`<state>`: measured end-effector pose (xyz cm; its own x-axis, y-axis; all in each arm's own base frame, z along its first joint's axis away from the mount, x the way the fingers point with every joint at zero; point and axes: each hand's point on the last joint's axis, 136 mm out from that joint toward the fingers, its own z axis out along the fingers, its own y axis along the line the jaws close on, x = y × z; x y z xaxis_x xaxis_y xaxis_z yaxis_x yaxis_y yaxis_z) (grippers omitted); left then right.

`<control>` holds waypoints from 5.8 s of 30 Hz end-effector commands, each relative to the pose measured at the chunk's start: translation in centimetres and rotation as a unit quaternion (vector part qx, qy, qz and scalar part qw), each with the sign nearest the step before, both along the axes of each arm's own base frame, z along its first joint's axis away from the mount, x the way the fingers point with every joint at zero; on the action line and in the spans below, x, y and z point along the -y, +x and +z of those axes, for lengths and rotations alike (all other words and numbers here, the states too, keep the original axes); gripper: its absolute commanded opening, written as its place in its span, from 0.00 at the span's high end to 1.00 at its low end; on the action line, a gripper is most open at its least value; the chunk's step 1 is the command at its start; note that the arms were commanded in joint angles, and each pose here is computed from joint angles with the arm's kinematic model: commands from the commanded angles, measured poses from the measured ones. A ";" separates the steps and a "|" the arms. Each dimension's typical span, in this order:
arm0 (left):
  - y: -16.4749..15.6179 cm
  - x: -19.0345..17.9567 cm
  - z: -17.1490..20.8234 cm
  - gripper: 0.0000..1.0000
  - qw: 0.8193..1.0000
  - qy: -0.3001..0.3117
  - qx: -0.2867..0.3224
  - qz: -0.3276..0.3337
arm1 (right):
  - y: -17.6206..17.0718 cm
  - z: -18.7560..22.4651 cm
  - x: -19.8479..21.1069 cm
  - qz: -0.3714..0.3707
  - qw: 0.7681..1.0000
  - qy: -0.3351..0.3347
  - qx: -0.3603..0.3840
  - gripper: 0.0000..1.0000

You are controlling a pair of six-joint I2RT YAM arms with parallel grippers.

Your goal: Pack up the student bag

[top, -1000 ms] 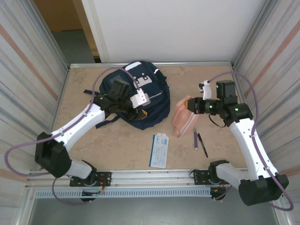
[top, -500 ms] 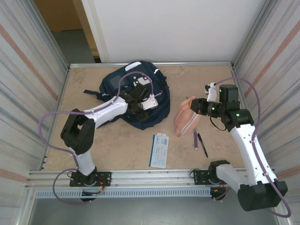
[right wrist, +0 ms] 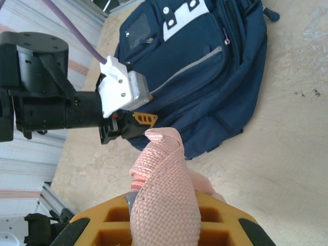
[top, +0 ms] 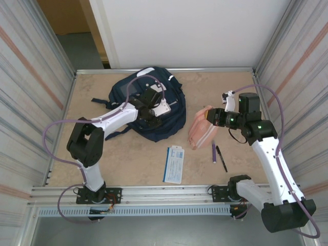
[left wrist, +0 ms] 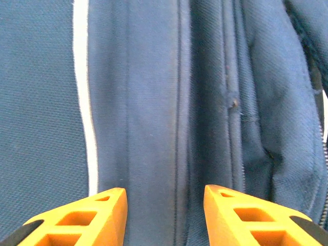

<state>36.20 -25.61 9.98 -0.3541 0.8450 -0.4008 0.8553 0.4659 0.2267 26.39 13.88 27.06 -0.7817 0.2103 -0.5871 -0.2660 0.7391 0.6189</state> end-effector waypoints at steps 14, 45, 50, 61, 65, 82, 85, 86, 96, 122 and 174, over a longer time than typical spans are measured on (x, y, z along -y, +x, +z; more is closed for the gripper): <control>2.2 0.2 -2.7 0.56 1.000 0.023 0.002 0.015 | 0.1 0.4 -0.4 0.010 1.000 -0.002 0.013 1.00; 1.2 0.8 18.9 1.00 0.972 -0.218 0.071 0.046 | 9.9 -7.2 -9.6 -0.061 0.942 0.266 -0.198 1.00; 1.2 0.5 20.5 1.00 0.971 -0.211 0.113 0.022 | 13.1 -7.3 -12.1 -0.041 0.935 0.297 -0.189 1.00; 1.0 0.9 22.1 1.00 0.963 -0.228 0.144 -0.009 | 21.2 -10.1 -14.6 -0.096 0.920 0.346 -0.155 1.00; 1.0 1.3 22.4 1.00 0.961 -0.238 0.142 -0.013 | 23.3 -12.7 -16.1 -0.114 0.915 0.355 -0.153 1.00; 2.4 0.1 20.4 1.00 0.966 -0.209 0.149 0.029 | 22.1 -18.3 -14.7 -0.139 0.952 0.171 -0.211 0.45; 3.3 -1.0 20.2 1.00 0.965 -0.205 0.156 0.057 | 21.5 -17.8 -13.6 -0.125 0.959 0.162 -0.196 0.45; 3.4 -1.1 20.1 1.00 0.963 -0.212 0.152 0.062 | 21.3 -17.6 -13.4 -0.120 0.961 0.156 -0.195 0.44; 4.5 -1.6 18.9 1.00 0.965 -0.212 0.124 0.093 | 19.7 -15.5 -12.3 -0.087 0.973 0.092 -0.192 0.45; 2.6 1.4 17.2 1.00 0.967 -0.246 0.065 0.003 | 27.1 -18.7 -17.8 -0.126 0.975 0.168 -0.066 0.89; -2.8 -0.7 8.0 0.54 0.917 -0.302 -0.111 0.234 | -7.0 -19.1 -7.4 0.087 0.957 -0.058 -0.270 0.47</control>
